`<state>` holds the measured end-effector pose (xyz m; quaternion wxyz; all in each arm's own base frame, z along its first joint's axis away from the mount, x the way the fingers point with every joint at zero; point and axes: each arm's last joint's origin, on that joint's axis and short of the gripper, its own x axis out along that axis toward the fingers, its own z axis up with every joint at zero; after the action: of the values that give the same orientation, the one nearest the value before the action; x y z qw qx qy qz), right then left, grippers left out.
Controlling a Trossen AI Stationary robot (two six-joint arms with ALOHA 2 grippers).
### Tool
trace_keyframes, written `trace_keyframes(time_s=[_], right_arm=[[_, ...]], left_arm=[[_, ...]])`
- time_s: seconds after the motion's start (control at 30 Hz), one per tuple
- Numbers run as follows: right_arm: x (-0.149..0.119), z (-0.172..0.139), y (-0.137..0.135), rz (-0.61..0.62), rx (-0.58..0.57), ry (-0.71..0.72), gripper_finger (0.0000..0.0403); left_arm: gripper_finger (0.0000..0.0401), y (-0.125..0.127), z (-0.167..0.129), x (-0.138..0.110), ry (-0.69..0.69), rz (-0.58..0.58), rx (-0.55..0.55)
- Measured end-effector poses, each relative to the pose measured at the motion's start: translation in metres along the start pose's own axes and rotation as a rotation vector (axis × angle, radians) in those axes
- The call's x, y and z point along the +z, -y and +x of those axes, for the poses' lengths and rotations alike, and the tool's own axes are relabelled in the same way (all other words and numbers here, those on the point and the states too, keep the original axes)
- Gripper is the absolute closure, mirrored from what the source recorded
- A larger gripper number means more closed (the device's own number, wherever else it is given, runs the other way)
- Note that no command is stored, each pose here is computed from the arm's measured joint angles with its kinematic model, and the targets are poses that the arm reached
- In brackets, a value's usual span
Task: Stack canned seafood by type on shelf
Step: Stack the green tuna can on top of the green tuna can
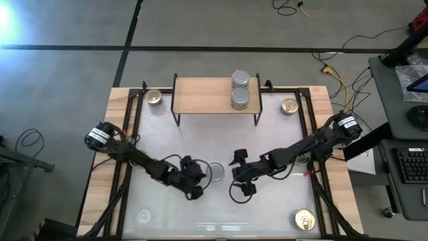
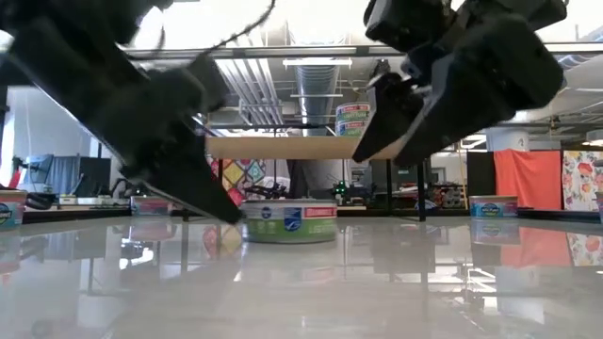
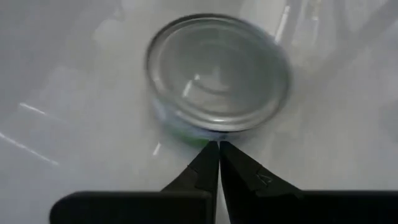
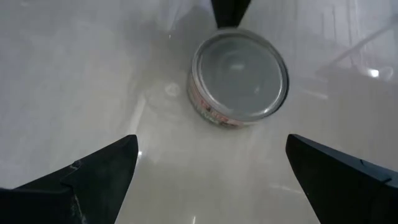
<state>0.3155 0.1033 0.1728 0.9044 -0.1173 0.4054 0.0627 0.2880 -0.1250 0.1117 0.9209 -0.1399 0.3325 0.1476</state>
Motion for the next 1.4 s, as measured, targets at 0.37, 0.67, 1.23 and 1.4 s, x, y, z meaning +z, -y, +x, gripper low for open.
trace_keyframes(time_s=[0.37,0.67,1.23,1.4], right_arm=[[-0.011,0.011,0.020,0.022,-0.046,-0.094,0.0003],[-0.039,0.022,0.037,0.061,-0.047,-0.195,0.0003],[-0.073,0.031,0.040,0.117,-0.057,0.202,0.0003],[-0.068,0.038,0.039,0.122,-0.035,0.289,0.0003]], left_arm=[[0.0401,-0.035,0.016,0.017,0.005,0.062,0.102],[0.0401,-0.021,-0.015,-0.015,-0.059,-0.044,-0.022],[0.0401,-0.025,0.013,-0.010,0.080,-0.129,-0.034],[0.0401,-0.031,0.025,-0.002,0.113,-0.144,-0.077]])
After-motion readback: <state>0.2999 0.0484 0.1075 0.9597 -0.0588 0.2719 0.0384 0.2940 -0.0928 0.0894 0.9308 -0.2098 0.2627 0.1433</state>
